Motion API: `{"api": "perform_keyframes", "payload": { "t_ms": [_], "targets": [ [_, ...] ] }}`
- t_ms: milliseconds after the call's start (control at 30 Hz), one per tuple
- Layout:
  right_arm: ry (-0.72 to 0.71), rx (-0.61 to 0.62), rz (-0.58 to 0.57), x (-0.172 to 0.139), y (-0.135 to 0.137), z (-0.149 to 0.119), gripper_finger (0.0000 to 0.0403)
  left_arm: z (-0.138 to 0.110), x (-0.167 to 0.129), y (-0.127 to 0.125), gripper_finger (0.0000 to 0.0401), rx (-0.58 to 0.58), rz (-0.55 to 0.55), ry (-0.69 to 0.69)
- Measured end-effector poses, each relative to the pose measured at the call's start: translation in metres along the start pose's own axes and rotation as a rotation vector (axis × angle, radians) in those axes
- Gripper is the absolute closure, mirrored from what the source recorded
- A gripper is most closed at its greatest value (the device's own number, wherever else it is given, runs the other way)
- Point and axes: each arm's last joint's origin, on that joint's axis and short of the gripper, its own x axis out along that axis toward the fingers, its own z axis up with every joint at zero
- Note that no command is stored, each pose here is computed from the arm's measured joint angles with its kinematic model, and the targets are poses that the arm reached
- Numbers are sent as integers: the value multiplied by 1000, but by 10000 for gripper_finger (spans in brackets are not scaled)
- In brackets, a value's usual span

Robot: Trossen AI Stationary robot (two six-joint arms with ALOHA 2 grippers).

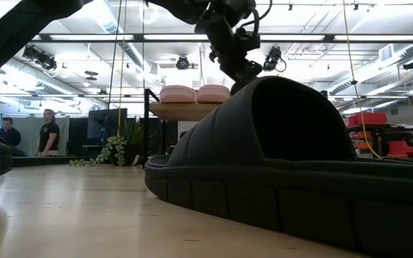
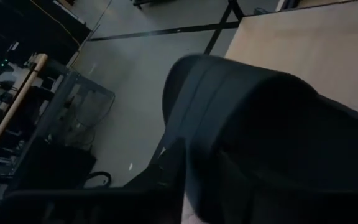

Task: Pick and place slides into the shelf
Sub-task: Put the top black slide on the shelf, then put the right black slide on the shelf

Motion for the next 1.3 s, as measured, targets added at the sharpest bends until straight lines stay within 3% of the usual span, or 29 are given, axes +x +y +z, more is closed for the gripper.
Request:
{"api": "perform_keyframes", "payload": {
  "t_ms": [233, 333, 600, 733, 967, 1067, 1200, 1300],
  "targets": [
    [0, -1, 0, 0, 0, 0, 302, 0, 0, -1, 244, -41, 0, 3],
    [0, 0, 0, 0, 0, 0, 302, 1, -3, -6, 223, -84, -53, -13],
    [0, 4, 1, 0, 0, 0, 302, 5, -14, -20, 207, 3, -115, -34],
    [15, 1, 4, 1, 6, -4, 302, 9, -33, -21, 212, 77, -157, 18],
    [312, 100, 158, 2, 39, -21, 302, 22, -105, -9, 225, 266, -264, 169],
    [443, 72, 284, 4, 64, -35, 302, 19, -132, -7, 230, 307, -295, 189],
    [563, -43, 445, 5, 97, -64, 302, -7, -163, 2, 237, 519, -396, 396],
    [633, -74, 456, 8, 111, -90, 302, -8, -176, 8, 244, 412, -451, 363]
  ]
}}
